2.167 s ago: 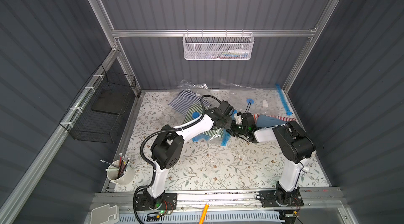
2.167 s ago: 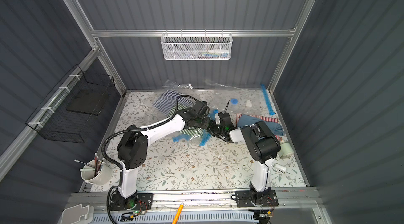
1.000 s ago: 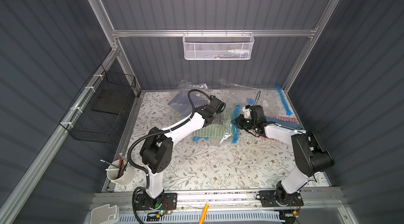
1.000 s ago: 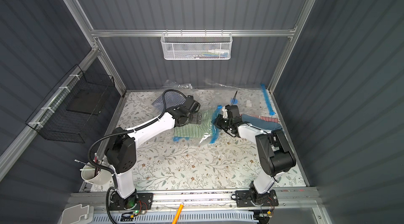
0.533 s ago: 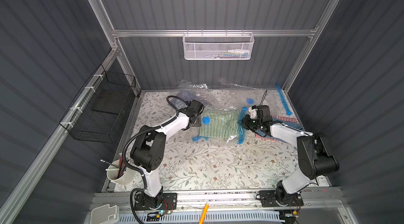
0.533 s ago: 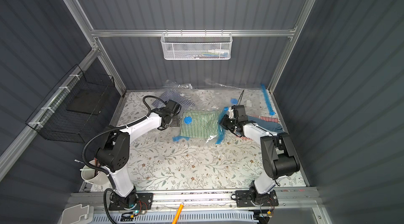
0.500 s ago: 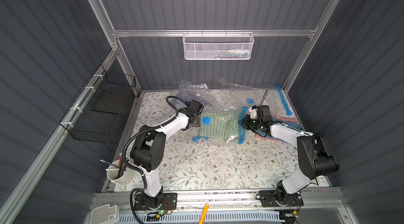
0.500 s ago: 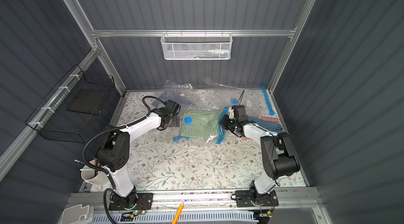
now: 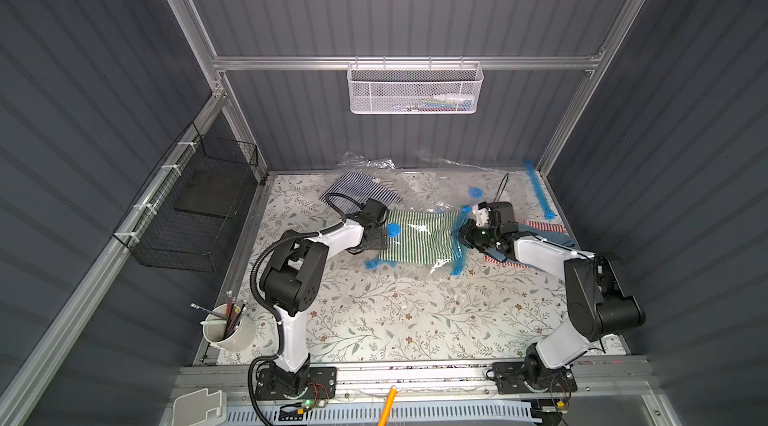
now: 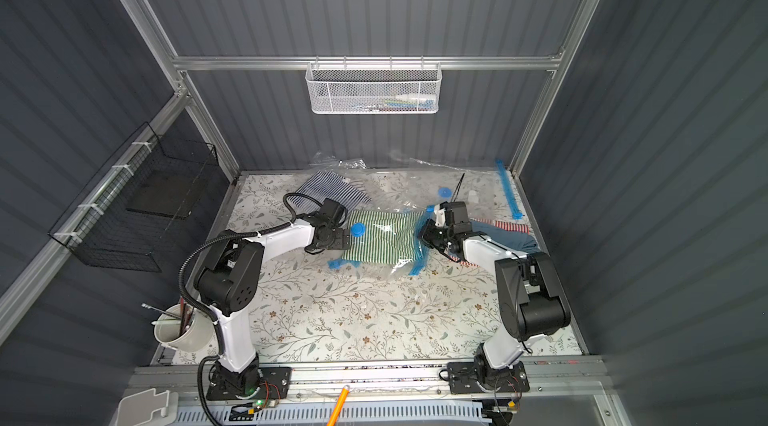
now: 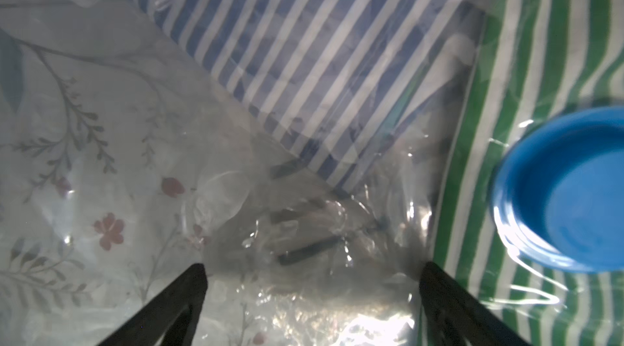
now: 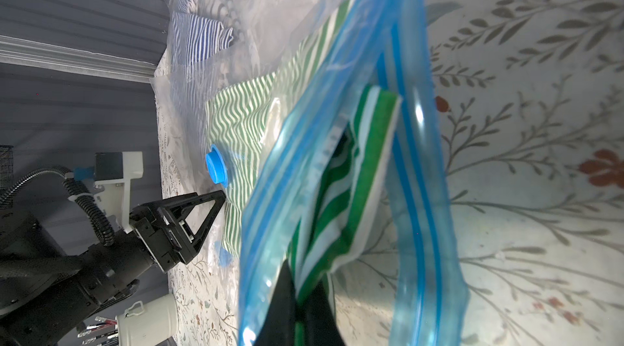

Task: Take the tank top out of the vacuum bag
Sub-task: Take out the tank top from the vacuum bag.

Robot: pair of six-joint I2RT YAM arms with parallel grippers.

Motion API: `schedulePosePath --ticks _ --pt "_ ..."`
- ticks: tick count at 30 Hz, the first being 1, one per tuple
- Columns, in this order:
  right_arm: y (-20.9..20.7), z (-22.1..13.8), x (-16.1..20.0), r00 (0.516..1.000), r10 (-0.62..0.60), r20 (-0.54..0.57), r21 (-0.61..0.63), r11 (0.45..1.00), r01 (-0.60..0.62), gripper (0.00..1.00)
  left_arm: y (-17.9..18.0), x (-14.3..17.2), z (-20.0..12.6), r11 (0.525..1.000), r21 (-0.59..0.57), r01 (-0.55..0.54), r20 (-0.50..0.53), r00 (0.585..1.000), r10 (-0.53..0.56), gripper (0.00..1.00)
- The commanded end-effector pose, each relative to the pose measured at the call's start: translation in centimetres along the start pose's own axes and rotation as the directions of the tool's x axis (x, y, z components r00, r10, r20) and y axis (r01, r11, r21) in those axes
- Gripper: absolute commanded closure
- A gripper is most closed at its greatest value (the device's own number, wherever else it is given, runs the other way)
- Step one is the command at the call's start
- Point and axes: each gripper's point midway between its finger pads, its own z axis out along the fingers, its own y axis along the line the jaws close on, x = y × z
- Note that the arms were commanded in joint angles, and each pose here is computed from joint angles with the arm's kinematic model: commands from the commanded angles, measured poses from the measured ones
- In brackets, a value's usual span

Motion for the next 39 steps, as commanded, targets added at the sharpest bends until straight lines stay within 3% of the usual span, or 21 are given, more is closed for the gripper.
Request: schedulePosePath --ticks 1,4,6,14,15,23,39 --pt "0.1 0.1 0.0 1.000 -0.002 -0.001 -0.017 1.000 0.002 1.00 -0.1 1.4 0.8 0.999 0.033 0.007 -0.029 1.000 -0.007 0.02" --pt "0.0 0.2 -0.1 1.000 0.004 -0.002 -0.018 1.000 -0.004 1.00 -0.4 2.1 1.5 0.998 0.063 -0.005 -0.054 0.999 0.008 0.12" --pt "0.1 0.3 -0.1 1.000 0.010 -0.004 -0.031 0.999 -0.010 1.00 -0.8 2.9 2.4 0.997 0.075 -0.011 -0.090 0.996 0.018 0.23" --pt "0.0 0.3 -0.2 1.000 0.026 -0.007 -0.047 0.999 -0.026 1.00 -0.5 4.3 3.7 0.998 0.058 -0.002 -0.138 0.990 0.010 0.93" --pt "0.0 0.3 -0.3 1.000 0.028 -0.007 -0.049 0.998 -0.028 1.00 -0.4 4.2 3.6 0.999 0.047 -0.004 -0.139 0.990 0.011 0.96" --pt "0.1 -0.7 -0.8 1.000 0.024 0.018 -0.047 0.999 -0.023 1.00 1.4 3.3 1.5 1.000 -0.023 0.017 -0.082 0.996 -0.018 0.93" --pt "-0.8 -3.8 -3.1 0.995 0.039 0.093 -0.009 0.999 -0.038 1.00 5.0 1.7 -1.1 0.994 -0.078 0.083 -0.018 0.996 -0.084 1.00"
